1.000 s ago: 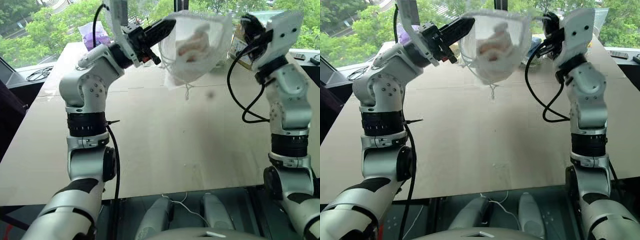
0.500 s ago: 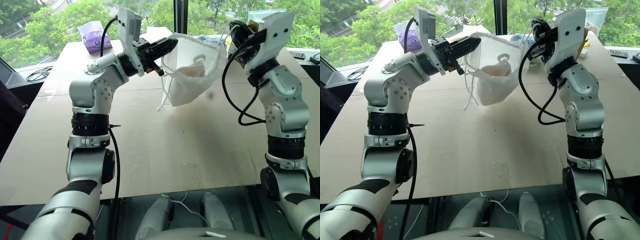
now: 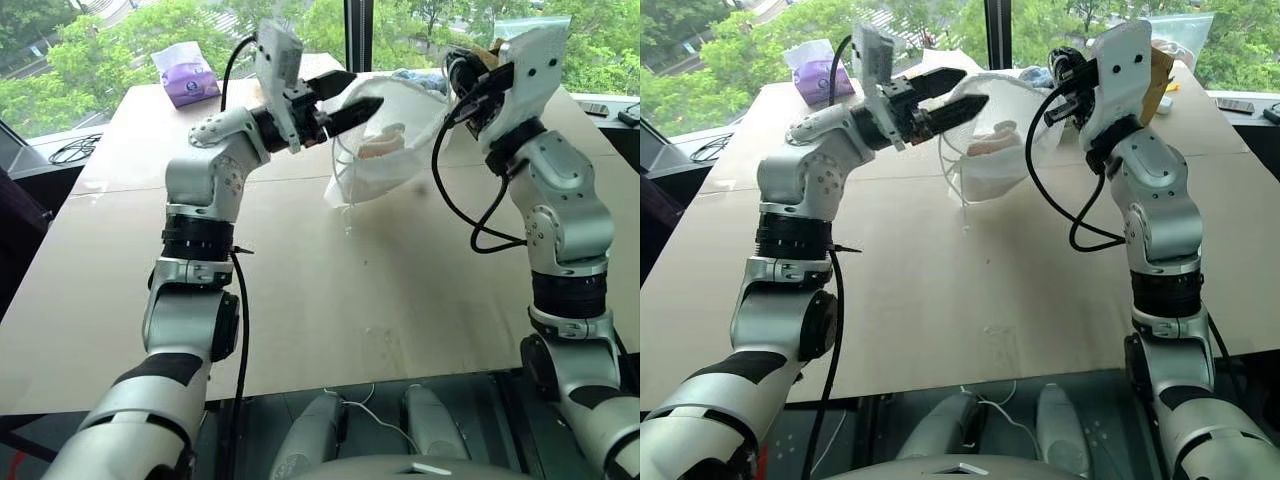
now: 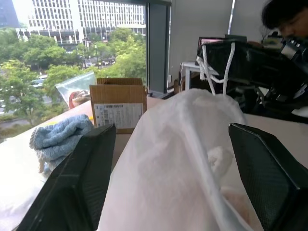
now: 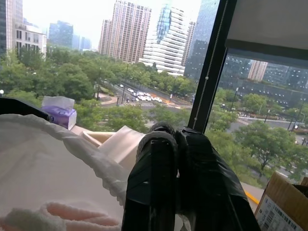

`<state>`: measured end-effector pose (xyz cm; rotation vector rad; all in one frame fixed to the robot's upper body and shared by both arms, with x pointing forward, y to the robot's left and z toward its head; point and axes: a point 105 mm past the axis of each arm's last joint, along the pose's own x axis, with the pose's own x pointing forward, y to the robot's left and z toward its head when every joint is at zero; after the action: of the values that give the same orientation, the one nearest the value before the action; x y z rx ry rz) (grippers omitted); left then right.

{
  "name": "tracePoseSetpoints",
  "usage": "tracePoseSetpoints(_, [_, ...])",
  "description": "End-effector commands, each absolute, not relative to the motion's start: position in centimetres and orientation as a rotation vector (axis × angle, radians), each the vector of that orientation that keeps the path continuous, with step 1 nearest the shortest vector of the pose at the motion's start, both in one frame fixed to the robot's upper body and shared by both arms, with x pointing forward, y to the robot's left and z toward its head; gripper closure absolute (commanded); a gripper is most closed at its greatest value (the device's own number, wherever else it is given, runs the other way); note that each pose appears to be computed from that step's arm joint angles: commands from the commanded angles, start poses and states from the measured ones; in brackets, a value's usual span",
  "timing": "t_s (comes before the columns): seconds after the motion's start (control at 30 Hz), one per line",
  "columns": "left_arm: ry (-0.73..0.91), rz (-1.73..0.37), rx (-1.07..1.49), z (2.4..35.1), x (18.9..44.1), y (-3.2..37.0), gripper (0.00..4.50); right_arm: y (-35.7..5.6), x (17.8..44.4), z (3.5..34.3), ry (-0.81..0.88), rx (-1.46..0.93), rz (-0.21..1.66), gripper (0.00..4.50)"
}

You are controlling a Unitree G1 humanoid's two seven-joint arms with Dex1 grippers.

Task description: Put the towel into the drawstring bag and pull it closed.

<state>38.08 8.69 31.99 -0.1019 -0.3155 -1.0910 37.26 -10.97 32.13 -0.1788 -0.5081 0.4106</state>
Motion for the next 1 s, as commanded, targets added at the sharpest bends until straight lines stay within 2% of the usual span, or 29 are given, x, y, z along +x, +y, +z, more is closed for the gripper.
tracePoseSetpoints(0.03, [-0.441,-1.068,-0.33,35.2,37.0,11.7,0.93,-12.2,36.4,35.9,-0.634,-0.133,0.298,4.5])
tracePoseSetpoints(0.17, [-0.452,-1.027,-0.438,35.4,36.8,13.4,0.93,-12.6,36.5,37.5,-0.675,-0.05,0.231,4.5])
tracePoseSetpoints(0.27, [-0.411,-1.037,-0.437,34.4,36.2,13.5,0.93,-12.2,36.6,38.3,-0.691,-0.027,0.22,4.5])
tracePoseSetpoints(0.47, [-0.176,-0.998,-0.232,27.3,35.6,13.4,0.93,-10.7,37.0,37.7,-0.676,-0.044,0.255,4.5])
tracePoseSetpoints(0.6, [-0.111,-0.965,-0.101,24.0,35.7,12.8,0.93,-10.6,37.2,37.1,-0.658,-0.042,0.266,4.5])
tracePoseSetpoints(0.73, [-0.104,-0.816,-0.034,21.7,38.1,13.1,0.93,-9.7,36.7,36.5,-0.652,-0.061,0.321,4.5])
tracePoseSetpoints(0.83, [-0.147,-0.715,0.015,21.6,40.1,13.5,0.93,-8.2,35.8,36.4,-0.663,-0.046,0.419,4.5])
tracePoseSetpoints(0.93, [-0.167,-0.696,0.024,21.6,41.2,13.2,0.93,-6.6,34.9,35.8,-0.649,-0.041,0.542,4.5])
tracePoseSetpoints(1.0, [-0.155,-0.762,0.016,21.3,41.0,12.0,0.93,-6.0,34.4,35.0,-0.625,-0.059,0.601,4.5])
